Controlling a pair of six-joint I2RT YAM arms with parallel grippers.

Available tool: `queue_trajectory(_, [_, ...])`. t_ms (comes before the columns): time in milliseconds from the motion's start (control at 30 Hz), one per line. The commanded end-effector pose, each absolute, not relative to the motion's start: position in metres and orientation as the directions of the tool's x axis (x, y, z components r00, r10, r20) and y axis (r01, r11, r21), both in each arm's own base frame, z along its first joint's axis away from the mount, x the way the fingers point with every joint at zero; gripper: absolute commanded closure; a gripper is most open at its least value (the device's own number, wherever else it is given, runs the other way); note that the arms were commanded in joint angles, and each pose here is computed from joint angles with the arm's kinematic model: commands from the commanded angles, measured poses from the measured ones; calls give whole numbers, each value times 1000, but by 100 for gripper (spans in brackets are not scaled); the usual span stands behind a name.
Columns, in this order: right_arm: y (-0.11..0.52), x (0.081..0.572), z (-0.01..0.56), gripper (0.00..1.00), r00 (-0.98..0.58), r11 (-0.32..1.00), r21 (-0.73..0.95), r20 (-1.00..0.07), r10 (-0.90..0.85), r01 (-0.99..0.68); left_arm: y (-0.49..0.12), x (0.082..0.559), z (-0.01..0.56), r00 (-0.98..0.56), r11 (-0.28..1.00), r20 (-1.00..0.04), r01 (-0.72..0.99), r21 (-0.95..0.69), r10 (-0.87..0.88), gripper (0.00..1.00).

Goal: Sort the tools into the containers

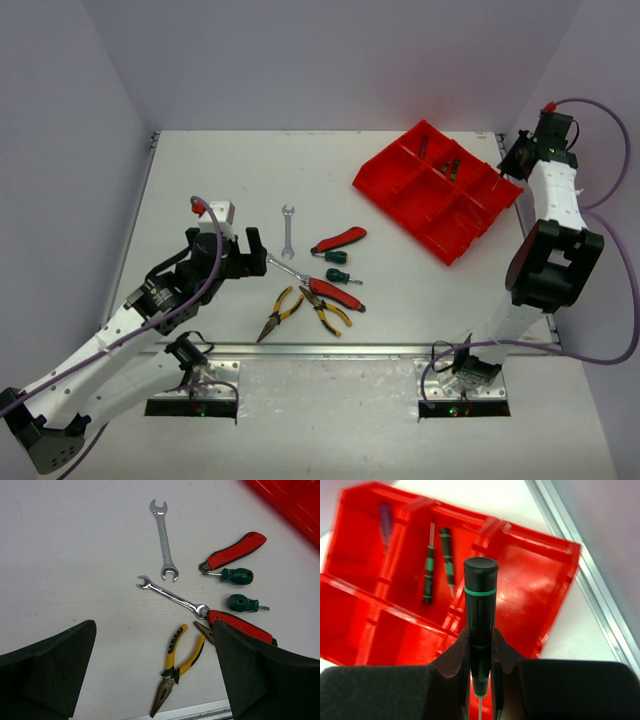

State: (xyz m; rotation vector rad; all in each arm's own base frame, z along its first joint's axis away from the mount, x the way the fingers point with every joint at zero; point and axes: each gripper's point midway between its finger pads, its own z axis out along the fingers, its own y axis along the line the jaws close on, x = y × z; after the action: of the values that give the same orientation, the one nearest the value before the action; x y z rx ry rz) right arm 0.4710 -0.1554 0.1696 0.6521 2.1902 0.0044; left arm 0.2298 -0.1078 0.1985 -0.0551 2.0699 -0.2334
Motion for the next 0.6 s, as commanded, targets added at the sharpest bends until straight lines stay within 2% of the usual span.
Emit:
queue_trajectory(0, [-144,517,215,100,-400,886,307,-806,437,348,-110,235,204,-460,977,-875,62,-202,-152,0])
queue_trajectory(200, [-148,555,217,100,-353,894,287,-843,407,345,-110,237,200,-474,981,-869,50,-187,-141,0])
queue_trajectory(333, [-131,583,218,100,-321,929,263,-884,339,259,-110,237,198,-480,983,-866,45,-180,-136,0])
queue_trajectory(567, [-112,625,210,100,-318,957,200,-912,260,210,-107,237,199,-474,983,-869,35,-180,-142,0])
